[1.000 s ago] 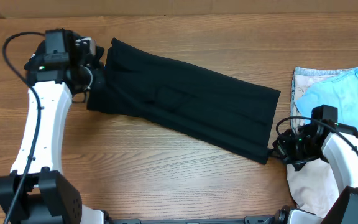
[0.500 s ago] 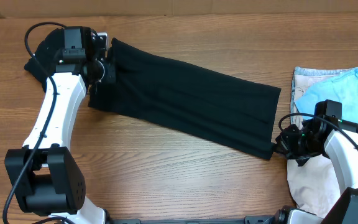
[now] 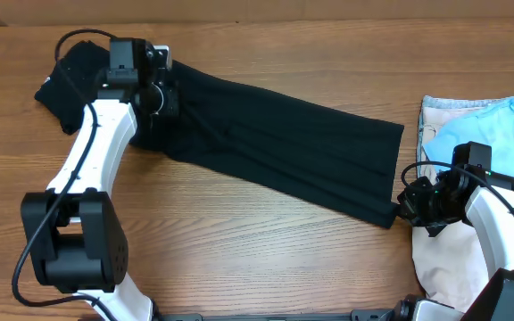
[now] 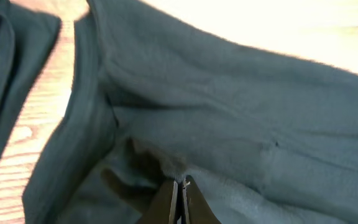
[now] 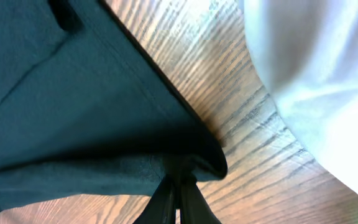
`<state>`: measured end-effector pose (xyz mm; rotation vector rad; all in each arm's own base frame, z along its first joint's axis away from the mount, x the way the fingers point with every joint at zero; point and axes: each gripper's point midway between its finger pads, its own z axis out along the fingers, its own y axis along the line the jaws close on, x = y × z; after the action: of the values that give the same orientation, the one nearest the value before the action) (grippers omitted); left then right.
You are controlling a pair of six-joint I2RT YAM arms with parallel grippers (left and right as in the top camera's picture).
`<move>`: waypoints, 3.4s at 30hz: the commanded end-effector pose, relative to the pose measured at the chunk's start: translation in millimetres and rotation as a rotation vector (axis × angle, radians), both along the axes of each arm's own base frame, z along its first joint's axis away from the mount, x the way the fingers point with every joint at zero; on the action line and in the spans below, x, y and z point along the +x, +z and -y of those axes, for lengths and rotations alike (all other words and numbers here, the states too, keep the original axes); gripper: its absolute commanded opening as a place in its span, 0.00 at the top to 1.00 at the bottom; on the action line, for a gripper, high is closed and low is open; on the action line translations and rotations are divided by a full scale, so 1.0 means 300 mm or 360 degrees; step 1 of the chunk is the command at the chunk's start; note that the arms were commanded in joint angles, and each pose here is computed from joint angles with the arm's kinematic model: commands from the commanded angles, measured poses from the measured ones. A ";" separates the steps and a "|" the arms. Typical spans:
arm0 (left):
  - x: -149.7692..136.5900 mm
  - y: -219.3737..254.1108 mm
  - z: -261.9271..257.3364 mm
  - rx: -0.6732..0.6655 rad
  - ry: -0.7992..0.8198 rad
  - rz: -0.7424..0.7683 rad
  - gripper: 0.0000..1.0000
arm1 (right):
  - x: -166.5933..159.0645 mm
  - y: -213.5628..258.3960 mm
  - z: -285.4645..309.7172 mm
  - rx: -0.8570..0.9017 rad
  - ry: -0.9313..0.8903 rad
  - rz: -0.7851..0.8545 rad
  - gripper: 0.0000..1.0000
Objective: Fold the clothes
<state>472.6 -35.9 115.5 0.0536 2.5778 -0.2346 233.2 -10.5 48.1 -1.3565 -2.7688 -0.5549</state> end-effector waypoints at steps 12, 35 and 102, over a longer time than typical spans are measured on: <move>0.017 -0.010 -0.085 0.0210 0.0134 0.0001 0.93 | 0.130 0.048 0.018 0.0002 0.0005 0.0266 0.96; 0.032 -0.051 -0.144 0.0175 0.0391 -0.0032 0.87 | 0.261 0.088 0.065 -0.0102 -0.0001 0.0544 0.94; 0.023 0.088 0.033 -0.0243 -0.0156 -0.0489 0.79 | 0.295 -0.216 -0.248 0.0175 0.0781 0.0525 0.35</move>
<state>471.3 -40.8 116.1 0.0607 2.9108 -0.5118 340.6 56.9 14.7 -0.5512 -3.1735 -1.0505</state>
